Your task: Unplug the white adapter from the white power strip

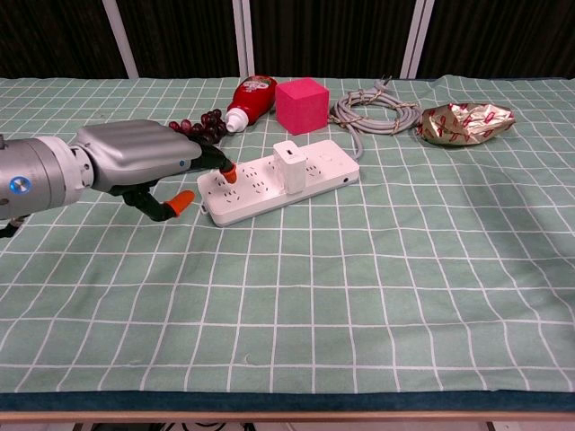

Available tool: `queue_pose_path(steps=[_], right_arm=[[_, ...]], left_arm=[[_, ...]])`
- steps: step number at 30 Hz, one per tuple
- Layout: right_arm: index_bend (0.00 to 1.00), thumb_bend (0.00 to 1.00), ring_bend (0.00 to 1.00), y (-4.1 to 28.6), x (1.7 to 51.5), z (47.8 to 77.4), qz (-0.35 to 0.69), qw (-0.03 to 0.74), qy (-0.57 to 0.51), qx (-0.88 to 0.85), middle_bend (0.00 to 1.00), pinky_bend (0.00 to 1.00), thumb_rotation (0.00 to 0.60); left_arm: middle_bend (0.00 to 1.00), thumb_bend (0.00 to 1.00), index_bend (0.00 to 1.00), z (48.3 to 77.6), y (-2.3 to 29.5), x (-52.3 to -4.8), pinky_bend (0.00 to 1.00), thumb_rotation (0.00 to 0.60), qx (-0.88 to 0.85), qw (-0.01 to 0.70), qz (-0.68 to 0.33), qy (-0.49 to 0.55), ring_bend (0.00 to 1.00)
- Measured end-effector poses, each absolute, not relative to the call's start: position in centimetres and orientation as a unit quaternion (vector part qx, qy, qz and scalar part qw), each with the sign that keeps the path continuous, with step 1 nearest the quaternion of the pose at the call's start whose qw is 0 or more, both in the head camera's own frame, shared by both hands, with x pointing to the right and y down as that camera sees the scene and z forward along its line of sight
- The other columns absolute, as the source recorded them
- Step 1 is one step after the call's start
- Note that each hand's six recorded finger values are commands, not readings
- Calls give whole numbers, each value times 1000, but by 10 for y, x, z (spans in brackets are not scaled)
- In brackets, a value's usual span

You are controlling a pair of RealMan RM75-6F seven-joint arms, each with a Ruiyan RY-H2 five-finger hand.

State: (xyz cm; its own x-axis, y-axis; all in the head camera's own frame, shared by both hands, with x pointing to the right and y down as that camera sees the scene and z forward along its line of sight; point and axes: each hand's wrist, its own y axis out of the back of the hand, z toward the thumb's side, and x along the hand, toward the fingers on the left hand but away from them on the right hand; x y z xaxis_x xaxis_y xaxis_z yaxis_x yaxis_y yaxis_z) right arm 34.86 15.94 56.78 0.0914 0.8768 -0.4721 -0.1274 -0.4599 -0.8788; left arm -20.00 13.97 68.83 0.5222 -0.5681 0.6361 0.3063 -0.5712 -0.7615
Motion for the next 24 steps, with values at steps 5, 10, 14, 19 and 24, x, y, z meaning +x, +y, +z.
queue_pose_path(steps=[5,10,14,19,24], right_arm=[[0,260,0,151,329,574,594,425,-291,-617,0,0,600],[0,261,0,142,311,581,590,424,-281,-626,0,9,600],[0,260,0,137,296,586,588,424,-274,-632,0,23,600],[0,261,0,129,277,590,578,438,-260,-637,3,43,600],[6,261,37,124,252,597,559,462,-228,-650,48,89,600]], left_arm=[[140,609,205,697,142,-196,210,600,-748,448,-482,91,74],[149,608,220,705,143,-192,211,600,-752,440,-482,95,74],[168,608,255,709,143,-191,211,600,-753,437,-482,94,74],[171,608,258,715,145,-192,211,600,-755,433,-484,87,75],[169,606,255,720,148,-194,211,600,-756,429,-487,84,75]])
